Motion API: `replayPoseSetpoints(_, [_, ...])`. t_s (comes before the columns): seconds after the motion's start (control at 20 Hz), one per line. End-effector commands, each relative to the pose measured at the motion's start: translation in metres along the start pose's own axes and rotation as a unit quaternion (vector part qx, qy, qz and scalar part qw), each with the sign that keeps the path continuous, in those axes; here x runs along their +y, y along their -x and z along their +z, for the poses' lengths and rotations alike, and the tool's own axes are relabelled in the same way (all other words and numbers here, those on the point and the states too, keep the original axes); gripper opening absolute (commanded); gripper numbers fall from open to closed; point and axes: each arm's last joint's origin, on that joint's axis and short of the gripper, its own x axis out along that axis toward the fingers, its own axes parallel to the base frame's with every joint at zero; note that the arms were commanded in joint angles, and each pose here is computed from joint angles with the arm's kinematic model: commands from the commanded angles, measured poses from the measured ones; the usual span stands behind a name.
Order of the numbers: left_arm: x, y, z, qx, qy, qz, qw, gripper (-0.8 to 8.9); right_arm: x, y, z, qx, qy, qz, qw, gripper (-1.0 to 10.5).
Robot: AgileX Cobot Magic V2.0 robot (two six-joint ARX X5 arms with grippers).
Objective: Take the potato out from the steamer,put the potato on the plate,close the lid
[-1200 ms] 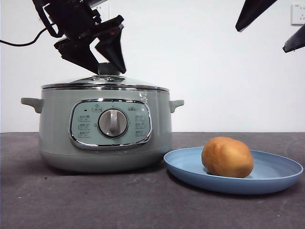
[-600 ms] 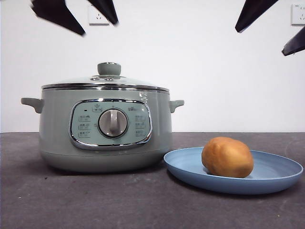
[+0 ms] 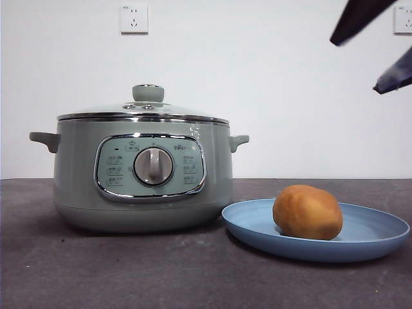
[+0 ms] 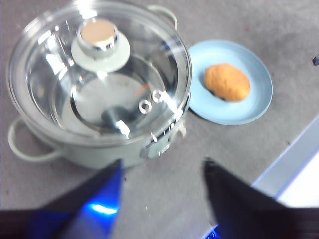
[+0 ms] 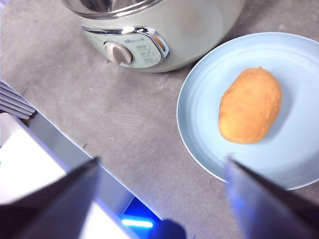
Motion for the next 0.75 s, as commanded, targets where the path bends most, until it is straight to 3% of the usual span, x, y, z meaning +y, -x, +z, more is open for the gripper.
replayPoseSetpoints(0.05, [-0.0004,-0.0006,0.0,0.005,0.0,-0.003,1.0,-0.08,-0.0001,-0.0007,-0.0006,0.0,-0.002,0.001,1.0,0.0])
replayPoseSetpoints(0.75, [-0.0002,-0.0007,0.0008,0.002,-0.001,-0.001,1.0,-0.03,-0.0002,-0.0007,-0.0006,0.0,-0.002,-0.001,1.0,0.0])
